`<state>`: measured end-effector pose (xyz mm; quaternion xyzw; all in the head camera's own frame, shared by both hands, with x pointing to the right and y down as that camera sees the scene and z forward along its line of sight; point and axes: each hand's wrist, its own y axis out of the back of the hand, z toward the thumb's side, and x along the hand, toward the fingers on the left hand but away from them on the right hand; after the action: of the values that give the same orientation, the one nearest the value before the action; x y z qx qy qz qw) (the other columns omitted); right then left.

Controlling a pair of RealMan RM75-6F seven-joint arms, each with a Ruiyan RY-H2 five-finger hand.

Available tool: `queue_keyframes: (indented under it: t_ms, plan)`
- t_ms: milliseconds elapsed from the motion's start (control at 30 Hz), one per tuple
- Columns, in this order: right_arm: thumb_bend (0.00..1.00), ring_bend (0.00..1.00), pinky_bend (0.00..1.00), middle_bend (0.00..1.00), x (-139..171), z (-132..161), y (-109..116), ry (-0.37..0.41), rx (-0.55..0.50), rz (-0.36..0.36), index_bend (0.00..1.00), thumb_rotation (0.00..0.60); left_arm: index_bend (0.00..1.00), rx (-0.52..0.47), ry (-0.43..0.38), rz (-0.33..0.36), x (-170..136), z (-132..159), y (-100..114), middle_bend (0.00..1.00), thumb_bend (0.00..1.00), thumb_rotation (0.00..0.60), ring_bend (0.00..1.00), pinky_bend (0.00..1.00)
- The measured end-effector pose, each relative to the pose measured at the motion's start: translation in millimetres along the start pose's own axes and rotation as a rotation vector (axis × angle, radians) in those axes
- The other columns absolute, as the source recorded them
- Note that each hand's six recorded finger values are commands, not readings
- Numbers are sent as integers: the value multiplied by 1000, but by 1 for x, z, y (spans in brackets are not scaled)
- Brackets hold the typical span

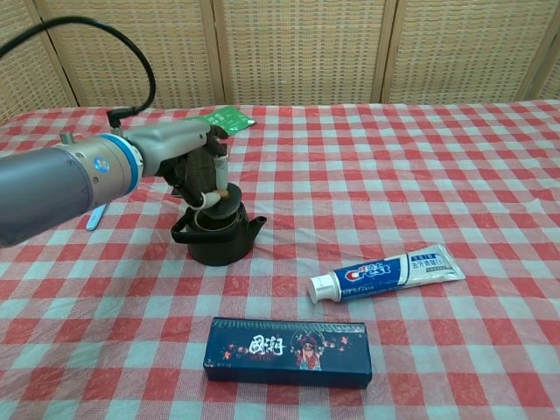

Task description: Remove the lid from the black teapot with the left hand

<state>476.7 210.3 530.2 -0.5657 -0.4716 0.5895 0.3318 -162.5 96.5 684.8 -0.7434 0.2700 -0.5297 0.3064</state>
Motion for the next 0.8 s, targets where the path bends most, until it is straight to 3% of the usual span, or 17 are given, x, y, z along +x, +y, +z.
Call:
queue_keyframes:
  t_ms: [200,367,533,800]
  plan:
    - [0,0,0,0,0,2,-1,4,4,1,0,600,750,-73,-12,69,-7,-9,34,0,380,600,0,0]
    - [0,0,0,0,2,4,-2,10,8,3,0,600,749,-91,38,94,-11,-38,49,0,380,600,0,0]
    - [0,0,0,0,3,6,-3,16,10,4,0,600,746,-78,94,74,-8,-68,40,0,380,600,0,0]
    - [0,0,0,0,2,7,-5,16,18,7,0,600,720,-91,156,4,0,-116,4,0,379,600,0,0]
